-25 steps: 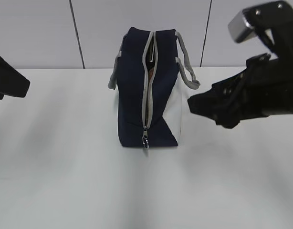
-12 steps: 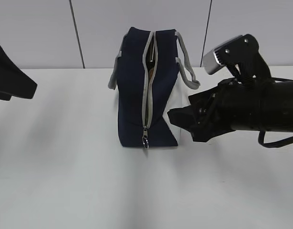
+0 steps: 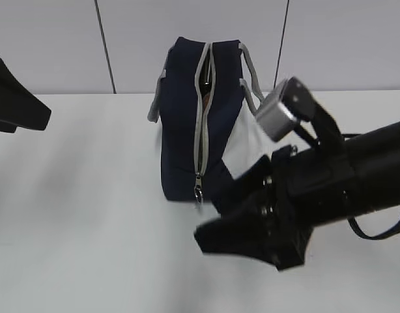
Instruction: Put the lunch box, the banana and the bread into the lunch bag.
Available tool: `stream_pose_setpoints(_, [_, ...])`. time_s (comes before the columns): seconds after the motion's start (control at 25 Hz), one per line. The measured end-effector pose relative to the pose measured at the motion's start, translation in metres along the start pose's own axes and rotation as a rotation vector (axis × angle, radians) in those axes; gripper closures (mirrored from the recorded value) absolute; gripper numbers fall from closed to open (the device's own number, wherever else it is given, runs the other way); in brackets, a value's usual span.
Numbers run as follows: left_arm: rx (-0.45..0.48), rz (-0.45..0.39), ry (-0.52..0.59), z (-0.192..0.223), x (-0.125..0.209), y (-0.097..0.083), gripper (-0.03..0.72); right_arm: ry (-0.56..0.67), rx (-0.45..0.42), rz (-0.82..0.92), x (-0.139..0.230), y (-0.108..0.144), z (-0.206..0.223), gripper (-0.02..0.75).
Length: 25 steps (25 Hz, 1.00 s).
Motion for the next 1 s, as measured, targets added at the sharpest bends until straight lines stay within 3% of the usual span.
stream_pose_setpoints(0.08, [0.001, 0.000, 0.000, 0.000, 0.000, 0.000, 0.274, 0.163, -0.017, 0.046, 0.013, 0.000, -0.001, 0.276])
stream_pose_setpoints(0.16, [0.003, 0.000, 0.005, 0.000, 0.001, 0.000, 0.274, 0.300, 0.099, 0.061, 0.027, -0.015, -0.006, 0.289])
stream_pose_setpoints(0.24, [0.009, -0.001, 0.019, 0.000, 0.002, -0.001, 0.278, 0.342, 0.240, 0.081, 0.033, -0.032, -0.011, 0.293])
stream_pose_setpoints(0.4, [0.016, -0.001, 0.038, 0.000, 0.005, -0.002, 0.286, 0.214, 0.477, 0.132, 0.026, -0.056, -0.018, 0.299])
stream_pose_setpoints(0.52, [0.019, -0.001, 0.046, 0.000, 0.006, -0.003, 0.286, 0.123, 0.631, 0.084, 0.024, -0.059, -0.023, 0.300])
stream_pose_setpoints(0.8, [0.020, -0.001, 0.047, 0.000, 0.006, -0.003, 0.291, 0.055, 0.768, -0.052, 0.028, -0.045, -0.010, 0.301])
stream_pose_setpoints(1.0, [0.019, -0.001, 0.046, 0.000, 0.006, -0.003, 0.293, -0.054, 0.746, -0.039, 0.042, -0.042, 0.006, 0.301])
Point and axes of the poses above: a point on each arm's last joint axis where the gripper is mounted, z pointing out along that axis toward the gripper, y along the wrist's bending axis when the last joint is at zero, x = y × z, the point moved 4 cm from there along z, pointing out along that axis toward the gripper, and after that the axes turned 2 degrees about z, right-handed, at the moved point
